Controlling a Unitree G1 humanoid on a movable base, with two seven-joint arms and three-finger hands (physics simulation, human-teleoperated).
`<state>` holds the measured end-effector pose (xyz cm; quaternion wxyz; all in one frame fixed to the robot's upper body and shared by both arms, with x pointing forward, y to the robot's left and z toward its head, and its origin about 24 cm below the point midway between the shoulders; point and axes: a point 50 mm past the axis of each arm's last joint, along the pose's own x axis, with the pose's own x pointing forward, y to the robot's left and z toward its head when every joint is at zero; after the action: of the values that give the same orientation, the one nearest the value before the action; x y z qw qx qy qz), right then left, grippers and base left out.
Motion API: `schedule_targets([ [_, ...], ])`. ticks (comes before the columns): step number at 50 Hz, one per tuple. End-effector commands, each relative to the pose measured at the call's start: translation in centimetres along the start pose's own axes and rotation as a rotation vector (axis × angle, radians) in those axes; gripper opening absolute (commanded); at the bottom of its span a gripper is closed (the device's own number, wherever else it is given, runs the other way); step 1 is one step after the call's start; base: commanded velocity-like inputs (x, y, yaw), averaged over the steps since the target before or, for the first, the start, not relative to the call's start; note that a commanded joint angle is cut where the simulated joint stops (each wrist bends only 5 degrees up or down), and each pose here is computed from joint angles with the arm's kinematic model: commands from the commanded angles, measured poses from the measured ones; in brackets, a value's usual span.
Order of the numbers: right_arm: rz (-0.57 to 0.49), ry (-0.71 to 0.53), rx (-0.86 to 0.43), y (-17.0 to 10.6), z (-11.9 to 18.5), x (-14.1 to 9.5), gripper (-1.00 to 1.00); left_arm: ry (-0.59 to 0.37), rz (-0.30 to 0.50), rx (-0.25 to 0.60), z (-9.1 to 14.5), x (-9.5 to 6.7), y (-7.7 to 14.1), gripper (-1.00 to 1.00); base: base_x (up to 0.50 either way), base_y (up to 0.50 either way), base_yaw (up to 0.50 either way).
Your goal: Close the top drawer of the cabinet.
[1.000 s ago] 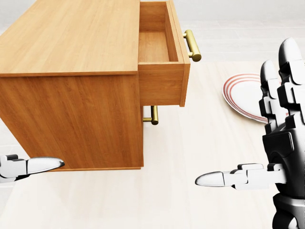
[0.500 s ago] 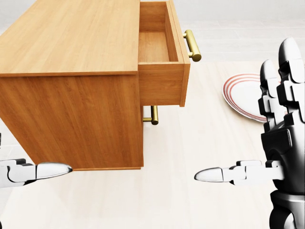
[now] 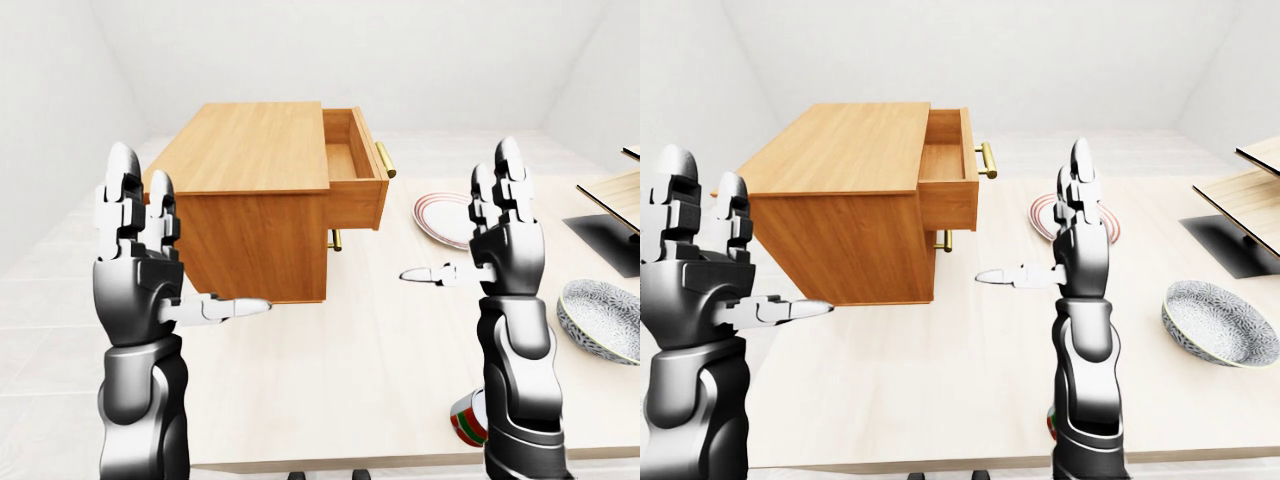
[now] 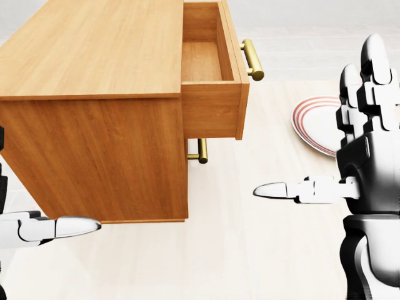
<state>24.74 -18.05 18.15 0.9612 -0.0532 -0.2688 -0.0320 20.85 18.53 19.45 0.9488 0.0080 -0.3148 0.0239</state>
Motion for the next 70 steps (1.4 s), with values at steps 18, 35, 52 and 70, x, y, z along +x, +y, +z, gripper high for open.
schedule_targets([
  [18,-0.020,0.072,0.001,0.8,-2.5,4.3,1.00,0.005,0.013,-0.006,-0.2,0.2,0.2,1.00,0.00,0.00,0.00],
  [35,0.009,0.213,-0.018,2.2,-5.9,4.9,1.00,0.011,0.010,-0.005,-0.4,0.1,0.2,1.00,0.00,0.00,0.00],
  [52,0.048,0.246,-0.019,3.8,-6.7,4.8,1.00,0.015,0.011,-0.006,-0.5,0.1,0.2,1.00,0.00,0.00,0.00],
  [70,0.089,0.249,-0.016,5.1,-6.7,5.1,1.00,0.020,0.007,-0.004,-0.6,0.1,0.1,1.00,0.00,0.00,0.00],
])
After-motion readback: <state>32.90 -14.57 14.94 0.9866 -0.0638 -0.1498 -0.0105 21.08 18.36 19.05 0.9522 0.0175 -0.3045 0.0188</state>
